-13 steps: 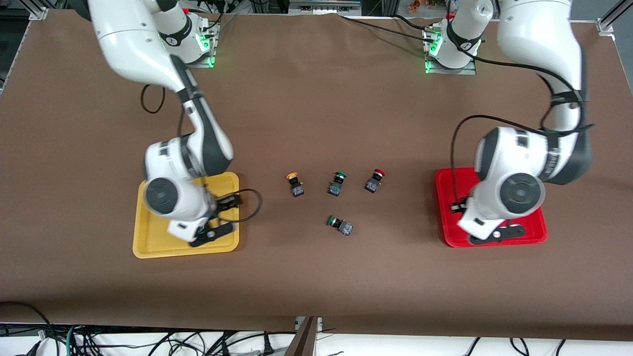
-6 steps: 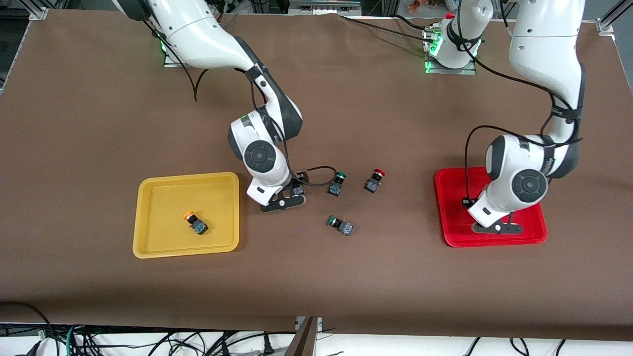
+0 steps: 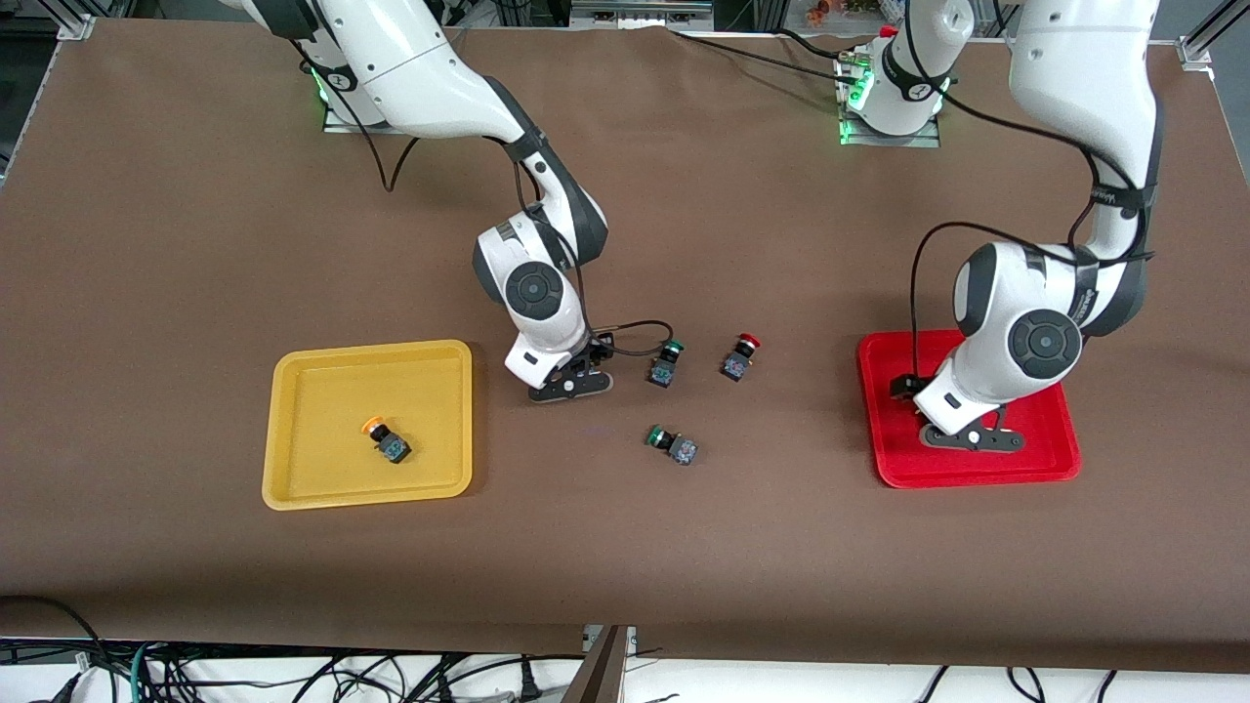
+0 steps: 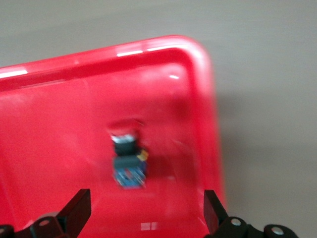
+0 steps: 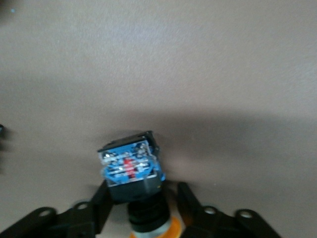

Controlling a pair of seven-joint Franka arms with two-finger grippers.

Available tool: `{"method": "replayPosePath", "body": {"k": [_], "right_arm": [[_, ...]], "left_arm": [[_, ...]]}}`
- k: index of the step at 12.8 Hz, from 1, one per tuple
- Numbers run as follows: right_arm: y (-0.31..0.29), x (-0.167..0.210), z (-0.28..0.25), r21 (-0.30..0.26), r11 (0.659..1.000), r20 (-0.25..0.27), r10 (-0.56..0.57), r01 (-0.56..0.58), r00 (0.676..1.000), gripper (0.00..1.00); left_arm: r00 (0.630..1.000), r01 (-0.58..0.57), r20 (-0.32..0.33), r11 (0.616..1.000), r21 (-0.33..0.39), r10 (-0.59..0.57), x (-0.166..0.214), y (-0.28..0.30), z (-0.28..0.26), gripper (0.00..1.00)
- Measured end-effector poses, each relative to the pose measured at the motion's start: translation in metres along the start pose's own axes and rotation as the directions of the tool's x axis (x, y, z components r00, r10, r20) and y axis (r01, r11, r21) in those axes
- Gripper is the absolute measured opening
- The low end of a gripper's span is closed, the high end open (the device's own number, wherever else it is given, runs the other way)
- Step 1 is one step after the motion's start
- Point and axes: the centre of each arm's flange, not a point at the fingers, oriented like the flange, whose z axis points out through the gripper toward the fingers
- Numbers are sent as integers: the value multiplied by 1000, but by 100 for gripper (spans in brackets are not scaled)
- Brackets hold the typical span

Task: Place red and yellow buttons in trays
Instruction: 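Grasp the second orange button with the right gripper, then place the orange button in the yellow tray while the left gripper reaches red, then retract the right arm to rest while the left gripper grasps the red button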

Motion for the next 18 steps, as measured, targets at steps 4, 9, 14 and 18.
{"method": "replayPosePath", "body": {"k": [4,9,14,18], "right_arm": [[35,22,-36,-23,998,49,-54,55,997,41],[215,73,-113,18,981,130,-196,195,972,41],[249,61,-61,91,991,157,-108,95,982,59],[244,67,-122,102,995,110,-24,13,994,100]], "left_arm": [[986,-161,-51,985,-62,158,-17,112,-53,100],[941,-327,-131,939,-107,312,-24,209,7,100],[915,-383,-181,917,-112,360,-32,242,69,100],[911,-394,-178,912,-111,372,-44,248,91,100]]}}
